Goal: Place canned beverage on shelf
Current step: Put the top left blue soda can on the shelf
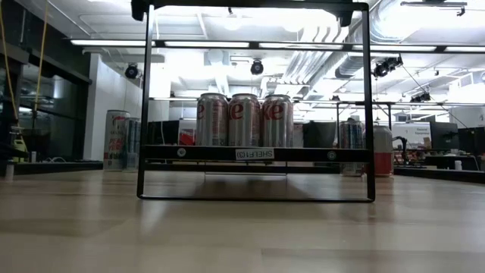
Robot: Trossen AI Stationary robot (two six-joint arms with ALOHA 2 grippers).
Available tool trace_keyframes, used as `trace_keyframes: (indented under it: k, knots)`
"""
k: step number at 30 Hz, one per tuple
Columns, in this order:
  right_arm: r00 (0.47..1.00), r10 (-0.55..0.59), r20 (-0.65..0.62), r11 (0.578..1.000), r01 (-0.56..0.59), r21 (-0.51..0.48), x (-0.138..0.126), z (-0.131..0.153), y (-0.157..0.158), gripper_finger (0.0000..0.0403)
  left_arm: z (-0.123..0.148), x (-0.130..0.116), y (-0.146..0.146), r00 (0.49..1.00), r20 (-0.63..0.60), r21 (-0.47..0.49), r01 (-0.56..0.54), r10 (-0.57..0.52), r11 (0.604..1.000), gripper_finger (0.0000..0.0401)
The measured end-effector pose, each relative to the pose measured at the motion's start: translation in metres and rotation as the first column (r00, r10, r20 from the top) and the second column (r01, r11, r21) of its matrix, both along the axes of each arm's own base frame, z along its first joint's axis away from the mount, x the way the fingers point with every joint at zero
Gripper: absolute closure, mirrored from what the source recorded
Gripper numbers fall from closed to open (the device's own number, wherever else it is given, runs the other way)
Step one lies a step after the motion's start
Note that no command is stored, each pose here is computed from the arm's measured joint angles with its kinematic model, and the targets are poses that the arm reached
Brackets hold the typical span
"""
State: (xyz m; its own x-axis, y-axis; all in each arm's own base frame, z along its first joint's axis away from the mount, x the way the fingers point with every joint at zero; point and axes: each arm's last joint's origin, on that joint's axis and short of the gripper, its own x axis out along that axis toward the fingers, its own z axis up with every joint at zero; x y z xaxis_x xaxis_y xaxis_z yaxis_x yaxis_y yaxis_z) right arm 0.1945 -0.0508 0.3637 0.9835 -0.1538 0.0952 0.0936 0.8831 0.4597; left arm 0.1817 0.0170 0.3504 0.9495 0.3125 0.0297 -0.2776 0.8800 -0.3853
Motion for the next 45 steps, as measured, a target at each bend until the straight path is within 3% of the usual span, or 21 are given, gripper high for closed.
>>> trace_keyframes:
  k: [5,20,23,25,27,30,34,37,41,45]
  knots:
    - [1.000,-0.005,-0.004,1.000,0.005,0.000,0.000,0.000,0.000,0.0006,0.005,-0.007,0.001,0.999,0.013,0.045,-0.046,0.045,0.998,0.0036]
    - [0.999,-0.035,0.000,0.999,0.035,0.032,0.000,-0.001,-0.001,0.0006,0.007,-0.010,0.005,0.995,0.000,0.044,-0.104,0.104,0.994,0.0036]
    - [0.999,-0.036,-0.003,0.999,0.036,0.033,0.000,-0.001,-0.001,0.0006,0.018,-0.012,0.018,0.978,-0.087,0.062,-0.186,0.191,0.981,0.0036]
    - [0.999,-0.036,-0.004,0.999,0.036,0.034,0.000,-0.001,-0.001,0.0006,0.027,-0.014,0.032,0.941,-0.210,0.081,-0.252,0.264,0.964,0.0036]
    - [0.999,-0.039,-0.008,0.999,0.039,0.035,0.001,-0.002,-0.002,0.0006,0.038,-0.014,0.049,0.883,-0.339,0.083,-0.314,0.323,0.946,0.0036]
    - [0.999,-0.045,-0.018,0.998,0.045,0.038,0.004,-0.004,-0.003,0.0006,0.043,-0.012,0.081,0.740,-0.574,0.054,-0.392,0.350,0.918,0.0036]
    - [0.998,-0.044,-0.054,0.998,0.047,0.046,0.012,-0.010,-0.005,0.0006,0.034,-0.008,0.126,0.484,-0.830,-0.007,-0.507,0.277,0.862,0.0036]
    - [0.996,-0.043,-0.082,0.997,0.047,0.056,0.019,-0.016,-0.007,0.0006,0.013,-0.002,0.155,0.255,-0.951,0.004,-0.559,0.176,0.829,0.0036]
    - [0.993,-0.024,-0.113,0.995,0.035,0.094,0.028,-0.024,-0.009,0.0006,-0.019,0.010,0.180,0.018,-0.999,0.035,-0.495,0.051,0.868,0.0036]
    - [0.990,0.008,-0.144,0.995,0.007,0.104,0.034,-0.030,-0.010,0.0006,-0.044,0.025,0.193,-0.100,-0.994,0.004,-0.362,-0.035,0.932,0.0036]
